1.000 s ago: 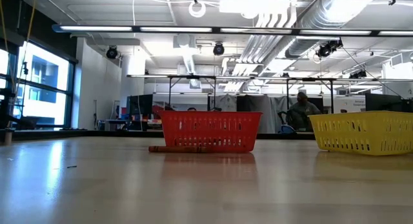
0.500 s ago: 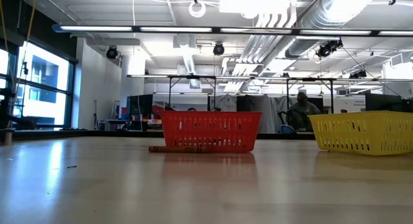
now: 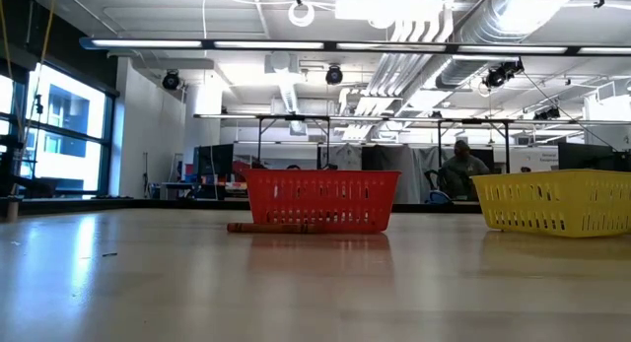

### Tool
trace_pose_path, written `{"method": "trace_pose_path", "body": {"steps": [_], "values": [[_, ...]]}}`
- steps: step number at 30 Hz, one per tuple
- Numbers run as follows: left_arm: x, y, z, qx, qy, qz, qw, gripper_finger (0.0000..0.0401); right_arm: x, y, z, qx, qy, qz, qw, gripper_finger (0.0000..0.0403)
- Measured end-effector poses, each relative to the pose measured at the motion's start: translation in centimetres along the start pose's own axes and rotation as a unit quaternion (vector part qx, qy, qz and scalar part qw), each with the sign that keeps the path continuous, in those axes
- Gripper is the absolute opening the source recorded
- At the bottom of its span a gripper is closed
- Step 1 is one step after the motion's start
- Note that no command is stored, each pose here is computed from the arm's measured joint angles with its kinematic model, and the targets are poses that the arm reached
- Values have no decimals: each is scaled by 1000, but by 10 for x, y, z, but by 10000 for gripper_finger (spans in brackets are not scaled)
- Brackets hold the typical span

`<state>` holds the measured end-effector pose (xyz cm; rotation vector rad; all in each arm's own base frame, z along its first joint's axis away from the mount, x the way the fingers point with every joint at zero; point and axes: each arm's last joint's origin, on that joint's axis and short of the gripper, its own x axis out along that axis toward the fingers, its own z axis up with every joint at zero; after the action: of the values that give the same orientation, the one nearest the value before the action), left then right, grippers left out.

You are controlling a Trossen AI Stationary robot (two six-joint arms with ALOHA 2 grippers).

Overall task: Sort crayons
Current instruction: Put the orange crayon into the orange bin

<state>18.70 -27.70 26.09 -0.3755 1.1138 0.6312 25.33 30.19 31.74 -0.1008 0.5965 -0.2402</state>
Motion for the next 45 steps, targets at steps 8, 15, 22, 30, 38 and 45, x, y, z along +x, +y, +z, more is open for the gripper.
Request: {"method": "trace_pose_path", "body": {"steps": [8,15,22,30,38,45], "values": [[31,-17,-18,13,23,47,999,5,12,0,-10,-6,0,-17,1000,112],[56,-27,-28,7,17,87,996,22,25,1,-22,-4,-8,-32,999,112],[60,-28,-23,-2,17,94,995,57,38,0,-31,-2,-3,-39,999,112],[61,-28,-18,26,26,95,995,86,41,-2,-32,-4,0,-40,999,112],[53,-32,11,70,32,71,995,94,41,-2,-32,-7,2,-41,999,112],[34,-42,61,146,-74,36,986,95,41,-3,-33,-11,4,-44,999,112]]}}
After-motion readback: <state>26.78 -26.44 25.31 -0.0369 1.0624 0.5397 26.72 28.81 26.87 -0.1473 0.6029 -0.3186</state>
